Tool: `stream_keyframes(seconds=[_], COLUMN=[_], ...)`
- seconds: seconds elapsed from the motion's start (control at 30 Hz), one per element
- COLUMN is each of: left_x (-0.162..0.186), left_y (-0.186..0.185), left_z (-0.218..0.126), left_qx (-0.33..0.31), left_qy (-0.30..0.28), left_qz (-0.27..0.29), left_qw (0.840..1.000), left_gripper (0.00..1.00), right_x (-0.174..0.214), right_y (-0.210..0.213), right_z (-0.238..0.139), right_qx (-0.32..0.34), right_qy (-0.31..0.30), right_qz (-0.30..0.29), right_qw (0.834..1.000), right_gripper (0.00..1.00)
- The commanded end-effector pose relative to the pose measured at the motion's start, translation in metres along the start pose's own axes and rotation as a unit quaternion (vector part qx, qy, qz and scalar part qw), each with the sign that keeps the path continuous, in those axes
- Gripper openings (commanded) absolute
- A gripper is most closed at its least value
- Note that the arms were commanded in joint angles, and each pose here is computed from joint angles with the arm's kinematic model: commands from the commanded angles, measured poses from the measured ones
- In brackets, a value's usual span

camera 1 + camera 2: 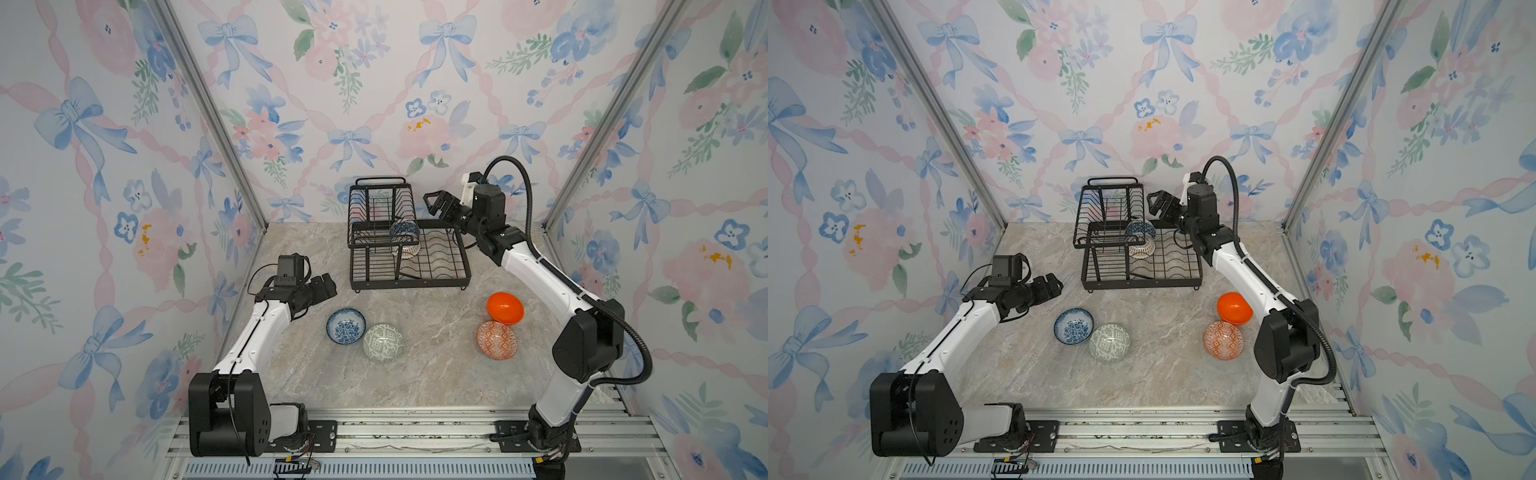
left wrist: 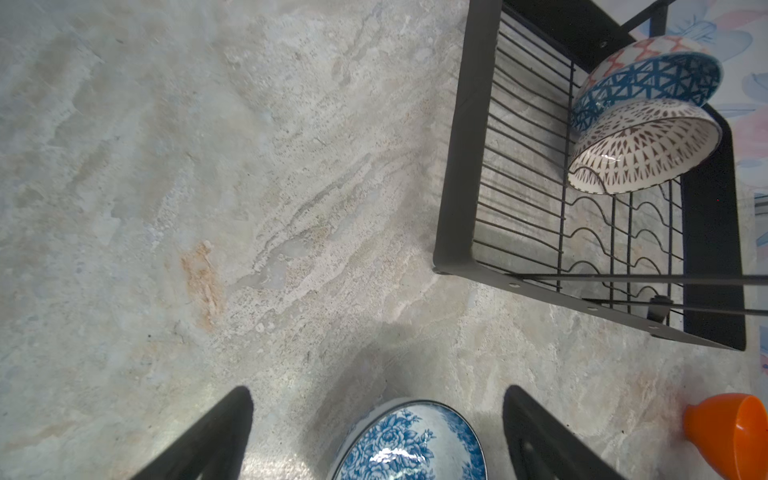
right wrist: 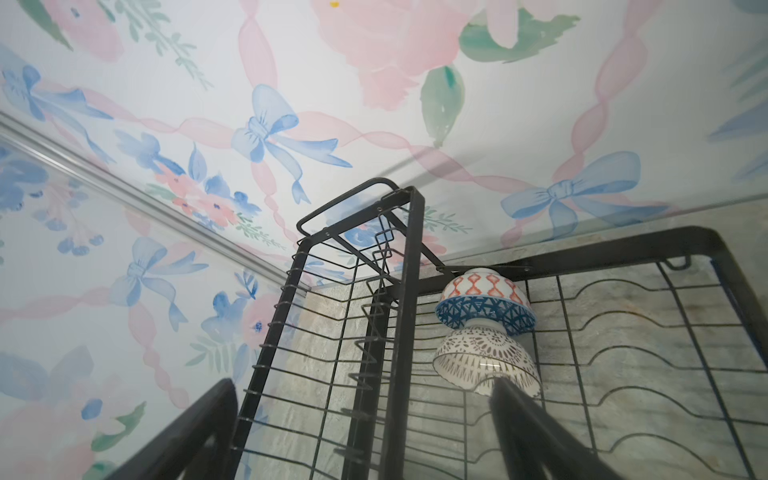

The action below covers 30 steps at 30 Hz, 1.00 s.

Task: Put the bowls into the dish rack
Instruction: 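Raise the right gripper from the rack while the left lowers to the blue bowl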

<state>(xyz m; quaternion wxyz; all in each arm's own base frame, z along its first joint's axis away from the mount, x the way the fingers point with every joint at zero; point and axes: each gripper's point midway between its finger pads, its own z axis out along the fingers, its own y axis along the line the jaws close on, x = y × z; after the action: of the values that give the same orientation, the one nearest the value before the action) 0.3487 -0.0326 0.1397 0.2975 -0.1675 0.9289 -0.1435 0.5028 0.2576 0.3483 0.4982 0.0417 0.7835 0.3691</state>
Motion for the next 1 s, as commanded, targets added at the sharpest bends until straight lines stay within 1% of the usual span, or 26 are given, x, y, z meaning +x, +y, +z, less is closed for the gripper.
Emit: stream_keyframes(seconds=[0.0,0.1,0.17,0.23,0.3,0.33,0.37,0.47,0.6,0.73,0.8,0.83,0.97], left_x=[0.029,0.046,0.059,0.071,0.081,0.084,0.086,0.089,0.090,0.097,0.099,0.101,0.102], left_y=[0.001,-0.003,-0.005,-0.005,-0.002,0.001,0.003,0.005,0.007,0.009,0.010,0.010,0.010], left_z=[0.004,0.006,0.009,0.013,0.018,0.020,0.022,0.027,0.034,0.042,0.044,0.044,0.044], left_qx=[-0.003,-0.008,-0.011,-0.017,-0.025,-0.031,-0.034,-0.040,-0.043,-0.044,-0.044,-0.043,-0.040], left_qy=[0.050,0.076,0.096,0.114,0.132,0.138,0.143,0.152,0.164,0.183,0.189,0.191,0.194], left_qz=[0.021,0.037,0.048,0.054,0.054,0.052,0.050,0.050,0.062,0.067,0.066,0.066,0.070], left_qw=[0.999,0.996,0.994,0.992,0.989,0.989,0.988,0.986,0.984,0.980,0.979,0.978,0.978], left_gripper=[0.91,0.89,0.88,0.85,0.80,0.79,0.79,0.78,0.74,0.66,0.63,0.60,0.53], right_x=[0.009,0.015,0.024,0.043,0.059,0.066,0.070,0.081,0.096,0.109,0.111,0.113,0.114], right_y=[0.020,0.033,0.046,0.063,0.072,0.074,0.076,0.086,0.098,0.105,0.104,0.104,0.100], right_z=[-0.007,-0.010,-0.012,-0.015,-0.016,-0.016,-0.017,-0.018,-0.021,-0.022,-0.023,-0.023,-0.026], right_qx=[-0.013,-0.032,-0.045,-0.056,-0.043,-0.040,-0.038,-0.049,-0.059,-0.055,-0.047,-0.048,-0.046], right_qy=[0.016,0.016,0.020,0.038,0.050,0.054,0.055,0.061,0.067,0.070,0.069,0.070,0.070], right_qz=[-0.119,-0.155,-0.195,-0.260,-0.329,-0.352,-0.364,-0.377,-0.410,-0.444,-0.450,-0.451,-0.451], right_qw=[0.993,0.987,0.979,0.963,0.942,0.934,0.929,0.923,0.908,0.892,0.889,0.889,0.889], right_gripper=[0.97,0.97,0.97,0.97,0.97,0.97,0.97,0.97,0.97,0.97,0.97,0.97,0.97])
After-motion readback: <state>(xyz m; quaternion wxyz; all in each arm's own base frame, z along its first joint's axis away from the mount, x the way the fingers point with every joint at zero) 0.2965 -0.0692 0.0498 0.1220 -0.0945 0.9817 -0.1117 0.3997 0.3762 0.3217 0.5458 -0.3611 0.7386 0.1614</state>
